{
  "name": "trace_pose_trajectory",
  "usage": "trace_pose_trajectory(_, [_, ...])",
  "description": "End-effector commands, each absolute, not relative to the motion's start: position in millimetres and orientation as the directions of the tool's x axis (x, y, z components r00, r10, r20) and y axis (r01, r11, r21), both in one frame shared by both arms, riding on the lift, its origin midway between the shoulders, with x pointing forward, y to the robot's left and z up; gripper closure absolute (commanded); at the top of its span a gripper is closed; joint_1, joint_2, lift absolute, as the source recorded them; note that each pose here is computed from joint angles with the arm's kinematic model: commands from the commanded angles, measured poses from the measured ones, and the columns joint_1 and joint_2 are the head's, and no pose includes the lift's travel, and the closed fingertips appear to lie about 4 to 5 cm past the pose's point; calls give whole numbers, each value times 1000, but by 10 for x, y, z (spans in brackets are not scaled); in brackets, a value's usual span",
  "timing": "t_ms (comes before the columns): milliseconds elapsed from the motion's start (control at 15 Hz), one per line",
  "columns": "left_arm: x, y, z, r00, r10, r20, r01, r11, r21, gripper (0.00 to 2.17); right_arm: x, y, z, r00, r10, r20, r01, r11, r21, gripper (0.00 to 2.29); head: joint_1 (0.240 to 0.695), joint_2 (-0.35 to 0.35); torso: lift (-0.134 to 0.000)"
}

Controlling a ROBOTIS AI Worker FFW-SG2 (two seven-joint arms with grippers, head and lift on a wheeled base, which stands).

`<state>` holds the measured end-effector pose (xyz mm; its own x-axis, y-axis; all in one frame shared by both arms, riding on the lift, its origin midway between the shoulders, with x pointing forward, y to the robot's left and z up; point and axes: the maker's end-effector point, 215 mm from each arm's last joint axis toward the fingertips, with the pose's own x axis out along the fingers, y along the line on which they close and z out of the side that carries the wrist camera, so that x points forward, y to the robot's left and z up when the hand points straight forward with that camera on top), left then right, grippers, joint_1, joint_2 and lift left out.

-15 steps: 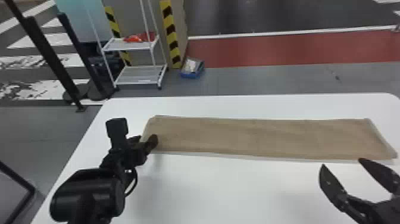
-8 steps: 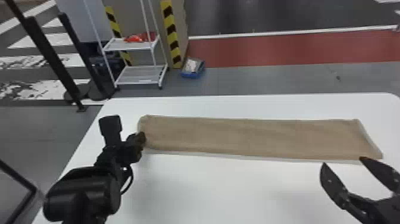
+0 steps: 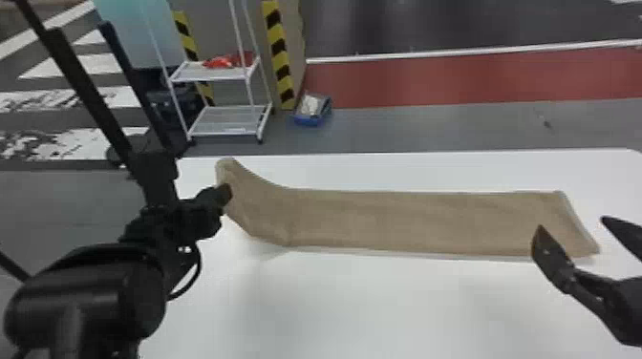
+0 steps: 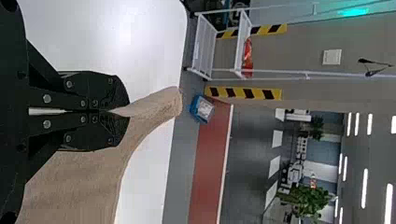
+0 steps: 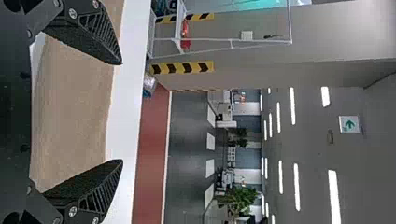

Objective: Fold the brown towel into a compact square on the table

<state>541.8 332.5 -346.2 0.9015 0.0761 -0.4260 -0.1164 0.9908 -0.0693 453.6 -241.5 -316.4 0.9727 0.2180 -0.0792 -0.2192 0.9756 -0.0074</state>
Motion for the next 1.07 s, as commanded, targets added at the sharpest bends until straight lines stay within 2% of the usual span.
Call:
trace_pose_trajectory(0, [5371,2695,-3244,905,-11,-425,-36,994,-103,1811,4737,-2916,-3012,989,134,-64,-137,990,-41,147,695,119,-116])
trace_pose_trajectory(133, [5389,2126,-3149,912,-64,-406,23,994,-106,1814,4838,-3450,-2949,998,36,-46,-38,999,-37,147,695,44,-116])
trace_pose_trajectory(200, [5400,1818,-3100,916,-97,-389,55,992,-117,1814,4909,-3751,-2968,999,-11,-47,11,1000,-16,147,695,-48,-116])
trace_pose_trajectory(267, [5423,1639,-3056,923,-114,-367,77,991,-114,1814,4991,-3959,-3024,997,-42,-60,42,999,0,147,695,-92,-116])
trace_pose_trajectory(333, [5463,1375,-3082,928,-144,-343,110,987,-117,1814,5044,-4108,-3083,996,-56,-71,57,998,14,147,695,-135,-116])
trace_pose_trajectory(400, [5511,1087,-3113,938,-167,-303,136,983,-122,1814,5056,-4166,-3133,995,-55,-78,58,998,37,147,695,-218,-116])
trace_pose_trajectory(533, [5539,645,-3354,939,-216,-267,184,973,-137,1814,5056,-4192,-3181,995,-52,-83,56,997,51,147,694,-278,-116])
trace_pose_trajectory(600, [5562,449,-3465,942,-233,-243,204,969,-140,1602,5058,-4177,-3189,995,-47,-84,51,997,55,147,693,-306,-116])
trace_pose_trajectory(667, [5572,311,-3576,939,-247,-239,219,966,-138,1018,5065,-4148,-3195,996,-41,-84,46,997,56,147,694,-325,-116])
trace_pose_trajectory(733, [5527,180,-3754,921,-283,-267,251,957,-145,137,5088,-4104,-3185,996,-34,-82,39,998,57,147,695,-344,-116])
trace_pose_trajectory(800, [5462,60,-3832,904,-321,-281,279,943,-180,-2,5120,-4048,-3190,996,-27,-83,31,998,52,147,695,-350,-116])
trace_pose_trajectory(1000, [5367,79,-3983,898,-327,-295,275,939,-204,33,5260,-3652,-3300,994,30,-106,-24,998,53,147,695,-350,-116])
